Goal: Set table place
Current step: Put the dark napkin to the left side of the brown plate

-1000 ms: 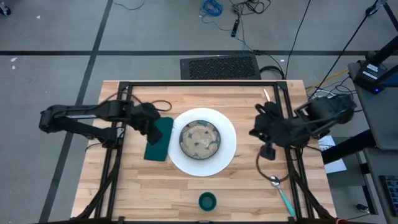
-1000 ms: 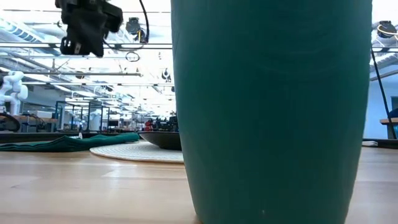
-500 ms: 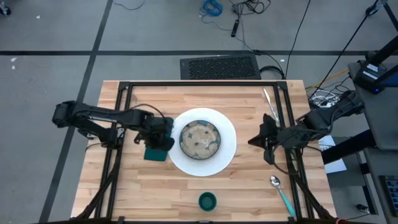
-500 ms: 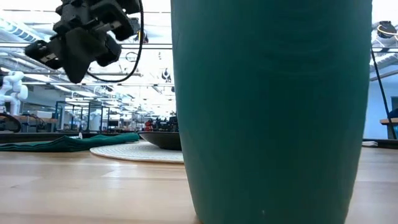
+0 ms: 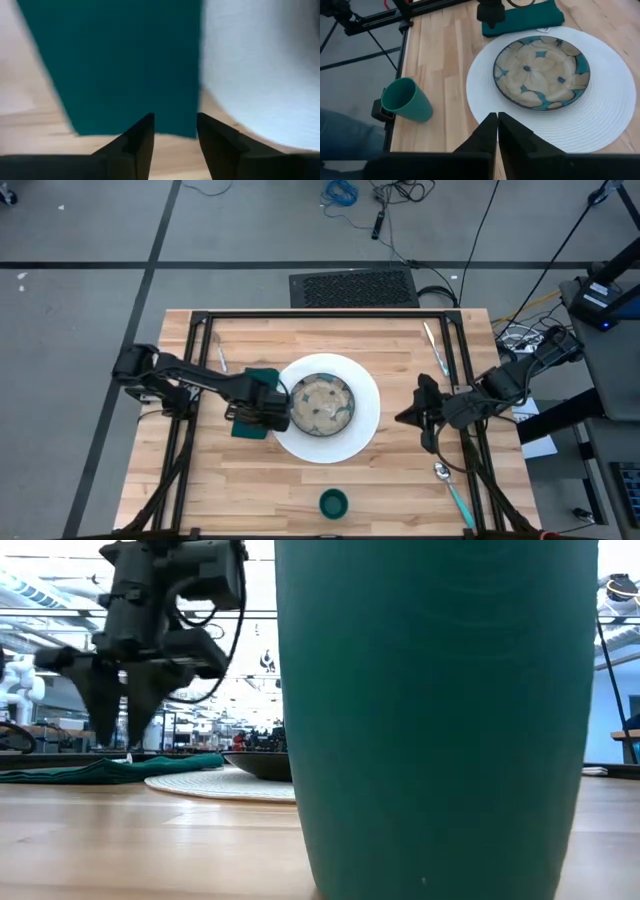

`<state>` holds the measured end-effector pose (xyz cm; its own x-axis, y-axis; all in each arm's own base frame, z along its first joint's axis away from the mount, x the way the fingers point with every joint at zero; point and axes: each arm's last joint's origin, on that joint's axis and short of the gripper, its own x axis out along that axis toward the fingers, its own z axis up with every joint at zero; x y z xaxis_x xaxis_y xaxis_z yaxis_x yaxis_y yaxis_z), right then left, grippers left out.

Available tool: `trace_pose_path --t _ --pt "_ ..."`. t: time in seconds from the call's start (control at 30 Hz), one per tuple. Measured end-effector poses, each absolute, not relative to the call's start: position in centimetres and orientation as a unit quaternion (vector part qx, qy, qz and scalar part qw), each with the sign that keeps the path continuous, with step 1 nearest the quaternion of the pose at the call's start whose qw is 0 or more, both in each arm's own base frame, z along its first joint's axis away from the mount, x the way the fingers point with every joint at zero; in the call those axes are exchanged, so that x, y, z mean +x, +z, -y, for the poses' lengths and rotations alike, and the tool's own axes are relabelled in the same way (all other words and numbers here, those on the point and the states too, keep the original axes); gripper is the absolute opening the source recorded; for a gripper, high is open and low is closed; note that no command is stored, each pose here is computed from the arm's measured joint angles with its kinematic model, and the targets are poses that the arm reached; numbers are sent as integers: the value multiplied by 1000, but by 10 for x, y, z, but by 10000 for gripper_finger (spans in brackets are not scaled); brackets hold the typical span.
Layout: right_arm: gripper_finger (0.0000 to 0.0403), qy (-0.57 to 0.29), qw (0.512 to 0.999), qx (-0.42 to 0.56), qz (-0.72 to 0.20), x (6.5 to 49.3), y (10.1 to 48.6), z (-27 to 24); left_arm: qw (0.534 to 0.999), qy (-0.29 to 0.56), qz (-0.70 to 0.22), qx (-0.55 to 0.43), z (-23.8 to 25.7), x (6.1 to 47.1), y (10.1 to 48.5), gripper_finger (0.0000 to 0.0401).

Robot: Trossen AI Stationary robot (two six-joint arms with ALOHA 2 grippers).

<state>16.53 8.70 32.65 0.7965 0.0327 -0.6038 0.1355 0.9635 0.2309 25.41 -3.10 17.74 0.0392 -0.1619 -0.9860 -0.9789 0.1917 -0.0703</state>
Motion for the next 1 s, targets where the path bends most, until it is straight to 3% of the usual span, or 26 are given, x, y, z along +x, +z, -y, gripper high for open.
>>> trace_pose_path --t 0.13,0.4,1.0 --pt "0 -27 939 129 -318 165 326 -87 528 372 -558 -521 38 265 171 140" --pt "0 -23 939 120 -321 165 326 -87 498 387 -585 -510 58 263 159 140" --pt "0 -18 940 110 -322 165 326 -87 522 457 -531 -487 52 265 152 126"
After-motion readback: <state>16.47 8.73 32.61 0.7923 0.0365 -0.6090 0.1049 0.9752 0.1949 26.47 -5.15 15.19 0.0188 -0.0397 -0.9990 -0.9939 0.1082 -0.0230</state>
